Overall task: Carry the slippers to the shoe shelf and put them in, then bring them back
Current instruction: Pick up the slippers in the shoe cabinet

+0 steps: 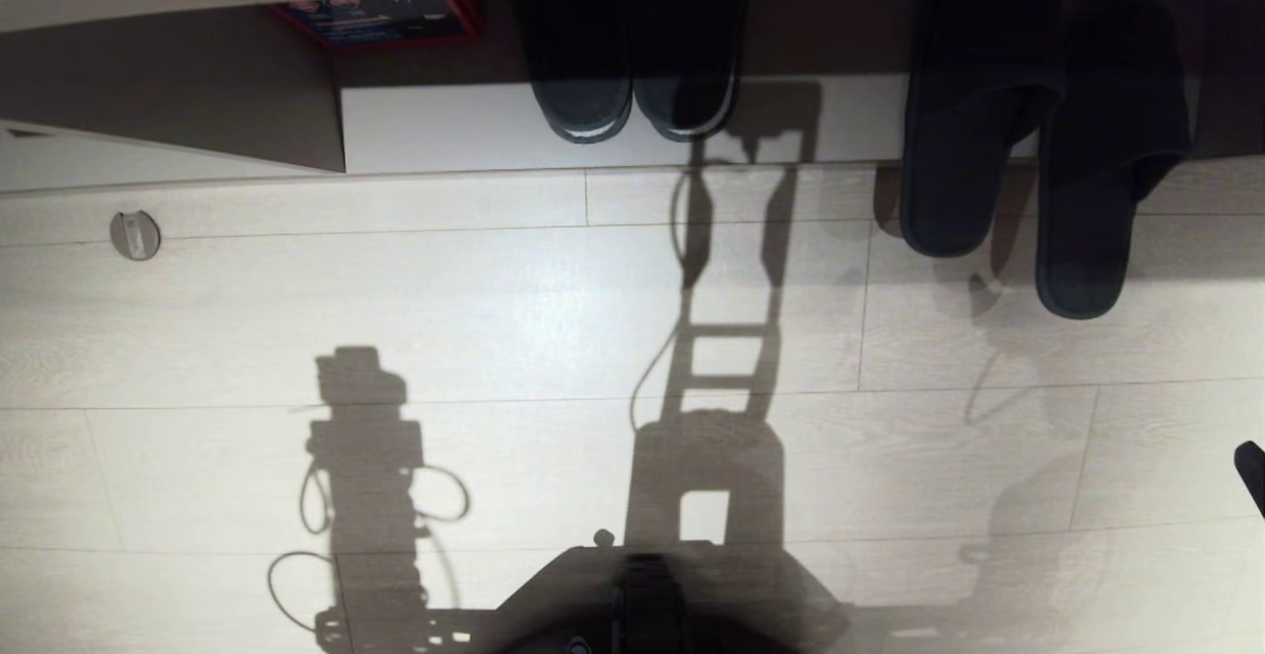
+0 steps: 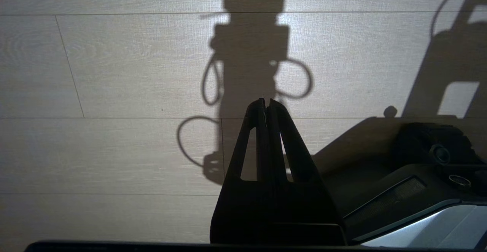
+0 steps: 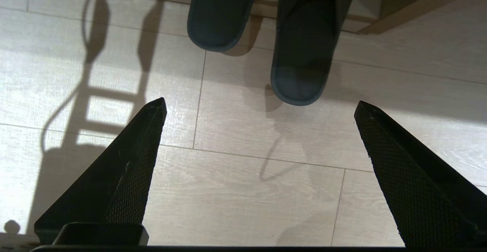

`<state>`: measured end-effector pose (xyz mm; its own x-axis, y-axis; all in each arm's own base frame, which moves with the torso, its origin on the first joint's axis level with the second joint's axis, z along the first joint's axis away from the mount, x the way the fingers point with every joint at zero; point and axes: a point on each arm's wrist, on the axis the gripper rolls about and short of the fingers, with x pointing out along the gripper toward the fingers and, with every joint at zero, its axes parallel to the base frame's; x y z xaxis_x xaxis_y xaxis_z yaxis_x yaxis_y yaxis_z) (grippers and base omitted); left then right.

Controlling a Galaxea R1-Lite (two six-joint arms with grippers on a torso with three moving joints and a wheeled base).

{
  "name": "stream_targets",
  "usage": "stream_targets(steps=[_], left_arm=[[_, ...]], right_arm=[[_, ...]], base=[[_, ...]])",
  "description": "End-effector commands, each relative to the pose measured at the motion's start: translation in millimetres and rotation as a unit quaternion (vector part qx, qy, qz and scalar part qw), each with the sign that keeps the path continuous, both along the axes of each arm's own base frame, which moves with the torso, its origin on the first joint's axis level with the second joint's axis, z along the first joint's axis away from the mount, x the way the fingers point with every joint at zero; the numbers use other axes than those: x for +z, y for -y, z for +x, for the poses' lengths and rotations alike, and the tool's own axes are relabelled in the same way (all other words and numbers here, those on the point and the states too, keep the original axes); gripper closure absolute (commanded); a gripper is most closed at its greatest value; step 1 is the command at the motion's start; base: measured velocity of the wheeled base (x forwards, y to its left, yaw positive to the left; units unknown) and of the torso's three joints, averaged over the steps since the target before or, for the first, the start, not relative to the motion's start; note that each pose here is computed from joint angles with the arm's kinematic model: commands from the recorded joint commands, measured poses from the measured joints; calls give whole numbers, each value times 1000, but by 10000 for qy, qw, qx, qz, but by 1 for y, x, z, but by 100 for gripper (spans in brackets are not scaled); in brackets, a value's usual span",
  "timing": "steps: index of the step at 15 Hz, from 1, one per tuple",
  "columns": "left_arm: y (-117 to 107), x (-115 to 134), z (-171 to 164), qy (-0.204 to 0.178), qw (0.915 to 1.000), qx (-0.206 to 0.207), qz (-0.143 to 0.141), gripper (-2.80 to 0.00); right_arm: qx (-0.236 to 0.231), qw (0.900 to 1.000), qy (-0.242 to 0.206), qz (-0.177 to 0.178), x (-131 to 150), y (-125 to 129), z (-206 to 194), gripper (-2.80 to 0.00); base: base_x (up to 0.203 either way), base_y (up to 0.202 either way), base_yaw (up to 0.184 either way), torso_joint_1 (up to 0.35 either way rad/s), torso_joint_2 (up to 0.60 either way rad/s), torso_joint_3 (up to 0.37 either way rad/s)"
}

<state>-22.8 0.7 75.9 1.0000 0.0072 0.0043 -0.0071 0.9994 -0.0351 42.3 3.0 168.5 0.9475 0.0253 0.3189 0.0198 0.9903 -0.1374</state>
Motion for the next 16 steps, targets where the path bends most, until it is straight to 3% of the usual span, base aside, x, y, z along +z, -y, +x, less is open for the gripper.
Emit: stream_targets(steps=[1, 2, 3, 9, 16], left_arm=[[0, 0, 0, 2, 10000, 2, -1, 0], [0, 0, 0, 2, 10000, 2, -1, 0], [0, 0, 0, 2, 10000, 2, -1, 0], [0, 0, 0, 2, 10000, 2, -1, 0], [0, 0, 0, 2, 10000, 2, -1, 0]], right_arm=[[-14, 9995, 323, 40, -10, 2, -21, -280], [-30, 9993, 364, 56, -12, 3, -26, -274], [-63, 9990, 435, 79, -15, 4, -32, 0], [-131, 9990, 403, 107, -32, 6, -51, 0], [-192, 9955, 864, 345, -52, 8, -75, 0]], base=[[0, 0, 0, 0, 0, 0], [0, 0, 0, 0, 0, 0], [0, 0, 0, 0, 0, 0], [0, 0, 0, 0, 0, 0], [0, 0, 0, 0, 0, 0]])
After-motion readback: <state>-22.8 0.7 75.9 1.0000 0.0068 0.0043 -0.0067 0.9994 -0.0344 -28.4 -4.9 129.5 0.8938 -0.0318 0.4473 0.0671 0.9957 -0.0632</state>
